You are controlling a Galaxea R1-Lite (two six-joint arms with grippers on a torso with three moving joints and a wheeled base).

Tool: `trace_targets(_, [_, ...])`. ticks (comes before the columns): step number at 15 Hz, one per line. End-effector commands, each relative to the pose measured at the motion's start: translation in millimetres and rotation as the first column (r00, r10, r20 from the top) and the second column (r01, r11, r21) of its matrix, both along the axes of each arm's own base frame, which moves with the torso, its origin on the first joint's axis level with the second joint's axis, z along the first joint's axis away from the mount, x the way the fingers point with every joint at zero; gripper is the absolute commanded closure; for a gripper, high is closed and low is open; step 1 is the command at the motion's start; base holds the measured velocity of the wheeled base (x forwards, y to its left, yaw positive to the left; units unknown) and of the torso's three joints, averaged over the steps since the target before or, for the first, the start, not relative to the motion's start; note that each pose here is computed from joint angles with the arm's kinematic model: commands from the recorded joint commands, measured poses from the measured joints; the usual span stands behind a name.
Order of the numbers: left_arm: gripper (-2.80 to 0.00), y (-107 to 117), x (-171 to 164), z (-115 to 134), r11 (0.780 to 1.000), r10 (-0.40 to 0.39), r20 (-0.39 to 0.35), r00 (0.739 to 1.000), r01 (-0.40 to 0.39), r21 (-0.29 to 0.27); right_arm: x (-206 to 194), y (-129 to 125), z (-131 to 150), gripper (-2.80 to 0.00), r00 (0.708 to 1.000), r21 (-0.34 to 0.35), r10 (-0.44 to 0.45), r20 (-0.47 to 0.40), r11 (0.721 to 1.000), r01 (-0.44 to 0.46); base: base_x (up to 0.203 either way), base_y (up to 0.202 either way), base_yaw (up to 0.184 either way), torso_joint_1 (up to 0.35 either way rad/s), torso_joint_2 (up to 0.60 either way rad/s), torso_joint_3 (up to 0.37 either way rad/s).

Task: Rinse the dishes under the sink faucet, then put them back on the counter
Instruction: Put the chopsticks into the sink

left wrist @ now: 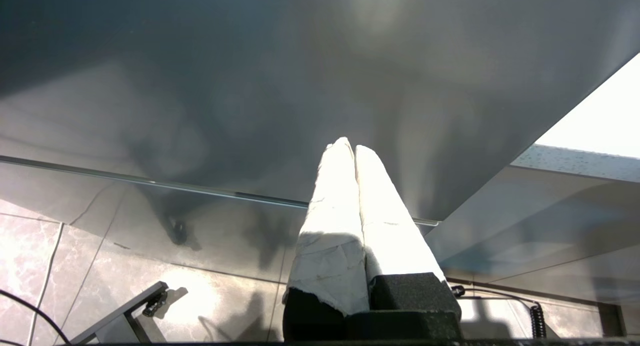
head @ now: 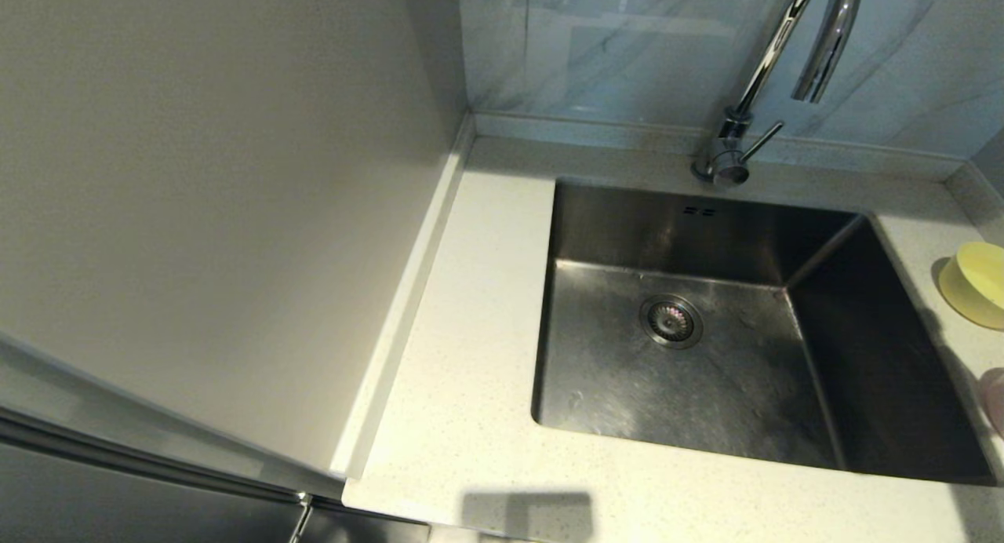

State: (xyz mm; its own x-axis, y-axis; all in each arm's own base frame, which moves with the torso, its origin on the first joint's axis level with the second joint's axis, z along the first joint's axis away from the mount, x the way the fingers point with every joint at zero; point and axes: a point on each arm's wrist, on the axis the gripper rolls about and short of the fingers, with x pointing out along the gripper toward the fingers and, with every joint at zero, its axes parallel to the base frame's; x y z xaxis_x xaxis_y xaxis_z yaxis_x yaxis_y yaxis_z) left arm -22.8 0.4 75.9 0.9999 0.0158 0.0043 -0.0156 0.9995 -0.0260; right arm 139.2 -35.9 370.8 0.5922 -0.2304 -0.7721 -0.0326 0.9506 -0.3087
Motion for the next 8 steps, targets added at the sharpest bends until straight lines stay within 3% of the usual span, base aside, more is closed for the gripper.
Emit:
trace_targets(1, [0.00, 0.0, -0.2, 0.0, 1.000, 0.001, 0.003, 1.000, -0.001, 0.000, 8.2, -16.3, -16.7, 0.00, 0.987, 0.011, -0.051, -0.153, 0.998, 0.054, 0.000, 0.000, 0.000, 0.000, 0.00, 0.000])
trace_targets(3, [0.00, 0.0, -0.2, 0.0, 1.000, 0.001, 0.003, 1.000, -0.001, 0.000, 16.9, -27.0, -30.6, 0.00, 0.982, 0.008, -0.081, -0.171, 0.996, 0.084, 0.000, 0.000, 0.000, 0.000, 0.00, 0.000])
trace_targets(8, [0.00, 0.0, -0.2, 0.0, 1.000, 0.001, 0.003, 1.000, -0.001, 0.000, 45.1, -52.3, -58.2, 0.00, 0.984, -0.018, -0.161, -0.082, 0.987, 0.160, 0.000, 0.000, 0.000, 0.000, 0.00, 0.000])
